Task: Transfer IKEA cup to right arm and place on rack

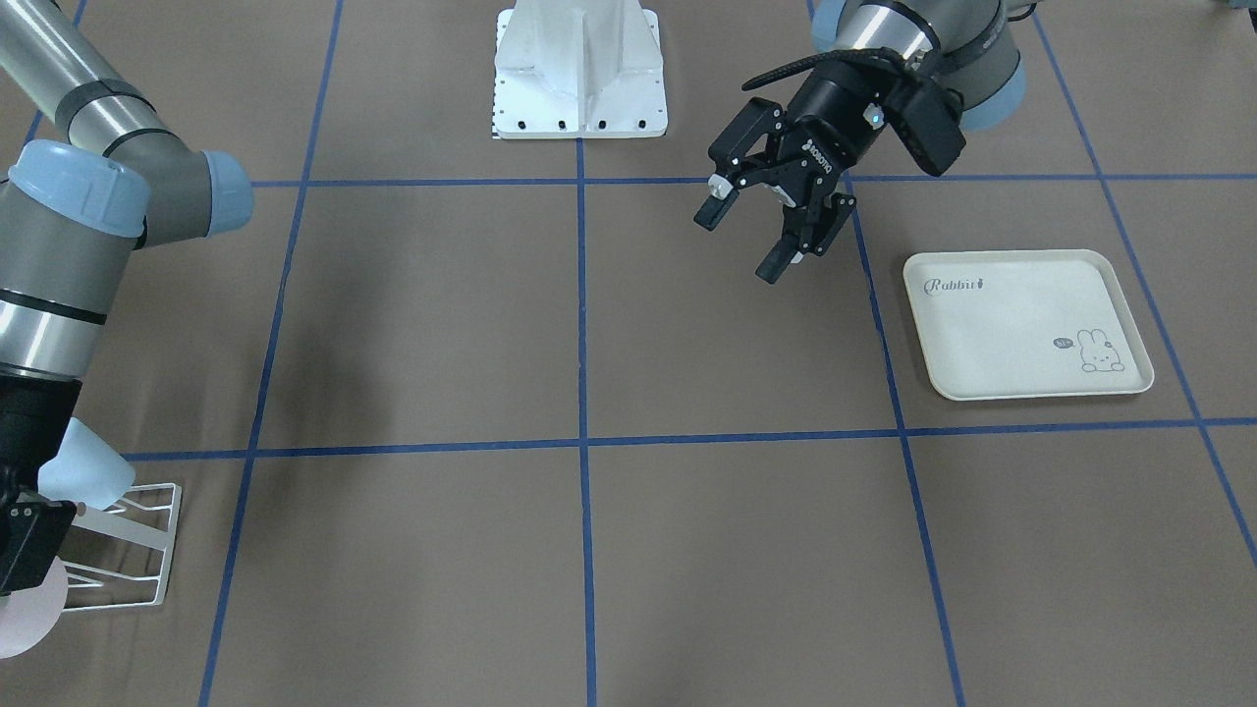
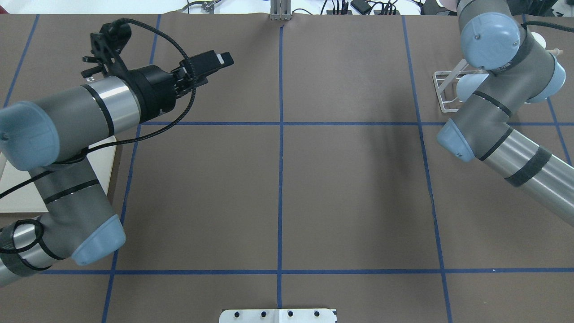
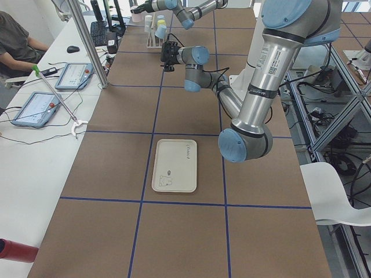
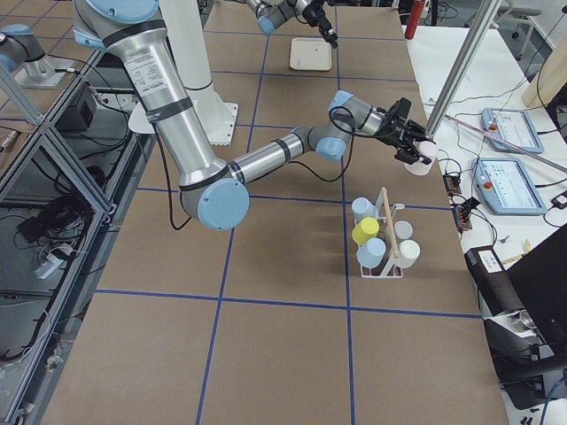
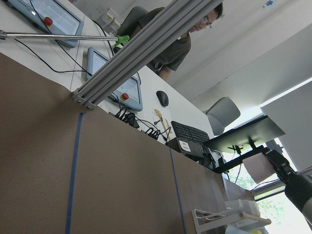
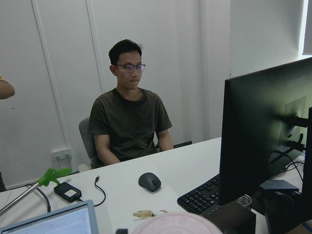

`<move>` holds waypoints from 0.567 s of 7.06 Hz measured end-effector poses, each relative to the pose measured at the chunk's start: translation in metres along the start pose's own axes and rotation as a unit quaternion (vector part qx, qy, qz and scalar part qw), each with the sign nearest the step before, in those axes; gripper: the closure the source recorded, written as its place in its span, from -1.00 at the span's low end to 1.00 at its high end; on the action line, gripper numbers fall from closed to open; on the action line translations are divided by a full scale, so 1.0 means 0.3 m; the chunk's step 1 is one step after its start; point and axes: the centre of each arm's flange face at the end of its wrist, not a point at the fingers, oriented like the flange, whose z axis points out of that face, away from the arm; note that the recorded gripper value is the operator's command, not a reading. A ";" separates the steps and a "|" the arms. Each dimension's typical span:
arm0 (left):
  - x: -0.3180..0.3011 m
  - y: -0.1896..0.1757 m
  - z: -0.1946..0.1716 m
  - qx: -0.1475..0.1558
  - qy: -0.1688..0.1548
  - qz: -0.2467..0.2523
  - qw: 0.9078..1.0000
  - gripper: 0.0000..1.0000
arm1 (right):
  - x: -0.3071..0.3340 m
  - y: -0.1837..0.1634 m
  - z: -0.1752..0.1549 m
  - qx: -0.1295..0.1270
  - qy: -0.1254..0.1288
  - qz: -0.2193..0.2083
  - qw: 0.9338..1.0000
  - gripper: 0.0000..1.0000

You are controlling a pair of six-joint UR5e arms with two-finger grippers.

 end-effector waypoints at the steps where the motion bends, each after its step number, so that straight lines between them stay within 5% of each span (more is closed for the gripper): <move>1: -0.013 -0.006 -0.008 -0.001 -0.003 0.004 1.000 -1.00 | 0.074 0.042 0.022 -0.005 0.016 -0.012 1.000 1.00; 4: -0.021 -0.008 -0.014 -0.002 -0.005 0.006 1.000 -1.00 | 0.172 0.113 0.075 -0.014 0.043 -0.030 0.999 1.00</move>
